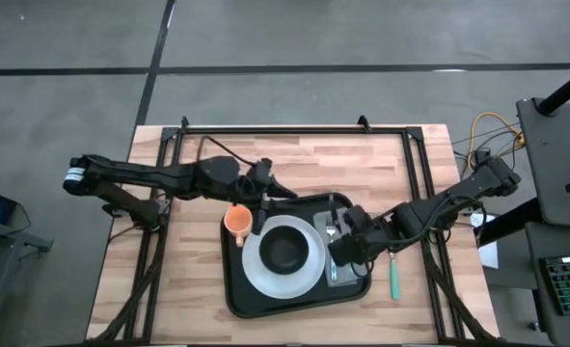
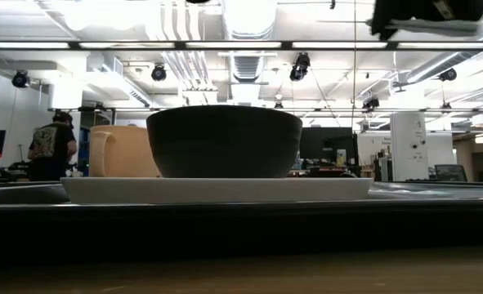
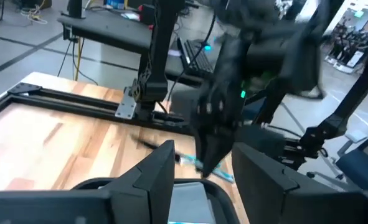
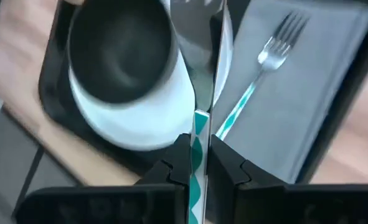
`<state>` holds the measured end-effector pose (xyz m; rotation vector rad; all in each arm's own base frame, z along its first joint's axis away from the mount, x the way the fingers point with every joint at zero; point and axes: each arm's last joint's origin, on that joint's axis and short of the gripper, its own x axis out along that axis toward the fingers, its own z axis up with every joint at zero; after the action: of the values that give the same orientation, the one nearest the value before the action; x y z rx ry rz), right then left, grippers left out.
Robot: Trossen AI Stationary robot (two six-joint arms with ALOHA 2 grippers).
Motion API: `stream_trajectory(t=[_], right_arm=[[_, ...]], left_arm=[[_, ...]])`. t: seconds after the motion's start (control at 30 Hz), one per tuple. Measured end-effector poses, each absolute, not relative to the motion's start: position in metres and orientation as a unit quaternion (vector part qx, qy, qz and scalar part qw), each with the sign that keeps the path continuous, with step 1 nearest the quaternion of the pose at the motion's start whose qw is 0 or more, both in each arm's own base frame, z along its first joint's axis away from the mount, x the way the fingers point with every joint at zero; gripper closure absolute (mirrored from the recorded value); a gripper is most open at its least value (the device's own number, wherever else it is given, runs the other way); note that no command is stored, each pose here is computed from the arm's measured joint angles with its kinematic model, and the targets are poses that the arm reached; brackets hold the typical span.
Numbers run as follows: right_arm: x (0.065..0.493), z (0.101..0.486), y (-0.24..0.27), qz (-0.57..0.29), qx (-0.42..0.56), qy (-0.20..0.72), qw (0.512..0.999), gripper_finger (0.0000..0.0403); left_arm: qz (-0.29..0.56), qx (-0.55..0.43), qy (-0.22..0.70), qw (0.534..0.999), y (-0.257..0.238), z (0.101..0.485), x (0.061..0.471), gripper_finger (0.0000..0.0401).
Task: Set up tray
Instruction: Put the blue butter knife on the gray napkin to the right side of the blue fork
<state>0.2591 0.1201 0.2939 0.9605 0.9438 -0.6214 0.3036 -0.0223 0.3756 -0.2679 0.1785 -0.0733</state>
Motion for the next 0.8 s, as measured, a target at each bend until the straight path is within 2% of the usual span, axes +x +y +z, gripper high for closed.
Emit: stream_trajectory(t=[0.1,0.33,0.57,0.7,0.8], right_arm=[[0.257,0.272,0.122,-0.255,0.452,0.453,0.725,0.0383],[0.249,0.22,0.115,-0.22,0.523,0.414,0.712,0.0383],[0.228,0.194,0.104,-0.236,0.559,0.407,0.683,0.0383],[0.225,0.177,0.096,-0.205,0.602,0.382,0.671,0.0383],[0.224,0.165,0.092,-0.214,0.606,0.385,0.662,0.0383]], left_arm=[[-0.038,-0.134,0.079,0.987,-0.022,0.383,0.294,0.026],[-0.042,-0.135,0.06,0.988,-0.021,0.398,0.271,0.026],[-0.045,-0.136,0.039,0.989,-0.019,0.409,0.254,0.026],[-0.046,-0.136,0.03,0.989,-0.019,0.413,0.249,0.026],[-0.046,-0.136,0.029,0.989,-0.019,0.413,0.246,0.026]])
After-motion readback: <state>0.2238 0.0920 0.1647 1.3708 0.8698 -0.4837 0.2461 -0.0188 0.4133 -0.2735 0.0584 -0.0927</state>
